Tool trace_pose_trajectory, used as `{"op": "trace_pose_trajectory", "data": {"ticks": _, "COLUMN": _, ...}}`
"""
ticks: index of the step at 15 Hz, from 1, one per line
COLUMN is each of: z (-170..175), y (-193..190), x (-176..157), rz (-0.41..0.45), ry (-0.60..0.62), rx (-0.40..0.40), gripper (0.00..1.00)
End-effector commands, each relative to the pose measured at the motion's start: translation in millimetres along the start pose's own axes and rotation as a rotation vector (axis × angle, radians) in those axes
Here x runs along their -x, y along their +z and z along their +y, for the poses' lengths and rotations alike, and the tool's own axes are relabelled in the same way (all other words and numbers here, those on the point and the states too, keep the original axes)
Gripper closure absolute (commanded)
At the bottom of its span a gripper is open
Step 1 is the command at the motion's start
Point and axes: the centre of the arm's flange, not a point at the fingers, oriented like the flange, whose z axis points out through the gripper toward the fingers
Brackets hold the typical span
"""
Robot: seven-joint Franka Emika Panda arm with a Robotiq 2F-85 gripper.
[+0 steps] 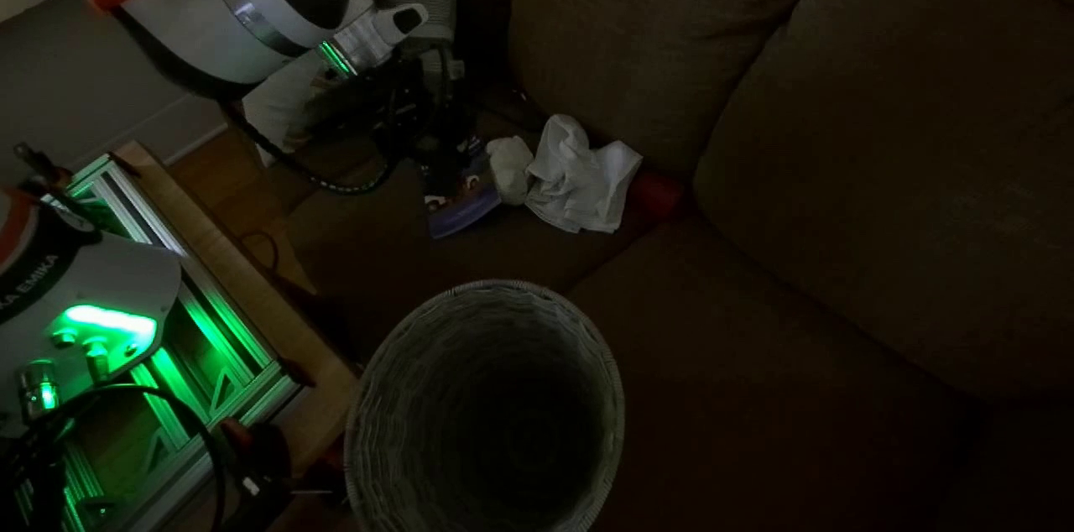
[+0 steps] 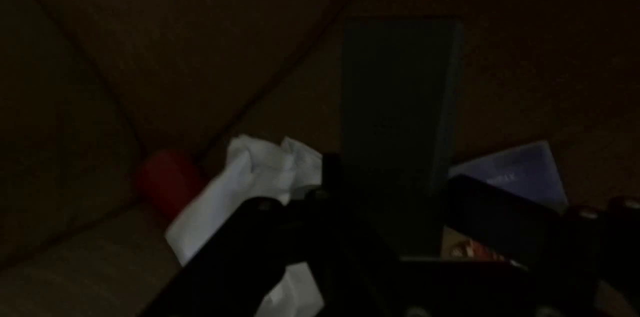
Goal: Put the remote on the sofa head
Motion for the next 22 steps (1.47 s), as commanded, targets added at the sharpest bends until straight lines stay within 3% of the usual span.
{"op": "trace_pose_trajectory", "data": {"ticks": 1, "z": 7, "y": -1, "x": 12, "rz": -0.006, "ry": 0.019, "rx": -0.004, "gripper": 0.47}}
{"op": "trace_pose_trajectory", "data": {"ticks": 3, "z": 7, "y": -2, "x": 9, "rz": 0.000, "ry": 0.013, "rx": -0.006, "gripper": 0.47}}
{"op": "trace_pose_trajectory", "data": {"ticks": 4, "z": -17, "y": 18, "x": -16, "rz": 0.011, "ry": -0.042, "rx": -0.063, "gripper": 0.72}}
{"op": "trace_pose_trajectory", "data": {"ticks": 7, "z": -2, "y": 7, "x": -45, "rz": 0.105, "ry": 0.079, "rx": -0.147, "gripper": 0.72}}
{"op": "trace_pose_trajectory", "data": {"ticks": 9, "z": 25, "y": -23, "x": -65, "rz": 0.190, "ry": 0.153, "rx": -0.162, "gripper": 0.72}}
{"op": "trace_pose_trajectory", "data": {"ticks": 14, "z": 93, "y": -126, "x": -108, "rz": 0.412, "ry": 0.270, "rx": -0.110, "gripper": 0.72}}
{"op": "trace_pose_trajectory", "data": {"ticks": 17, "z": 120, "y": -196, "x": -135, "rz": 0.391, "ry": 0.224, "rx": -0.099, "gripper": 0.72}}
{"op": "trace_pose_trajectory", "data": {"ticks": 18, "z": 92, "y": -153, "x": -124, "rz": 0.411, "ry": 0.250, "rx": -0.086, "gripper": 0.47}}
{"op": "trace_pose_trajectory", "data": {"ticks": 20, "z": 96, "y": -190, "x": -136, "rz": 0.408, "ry": 0.227, "rx": -0.086, "gripper": 0.47}}
{"op": "trace_pose_trajectory", "data": {"ticks": 22, "z": 96, "y": -196, "x": -136, "rz": 0.409, "ry": 0.224, "rx": -0.085, "gripper": 0.47}}
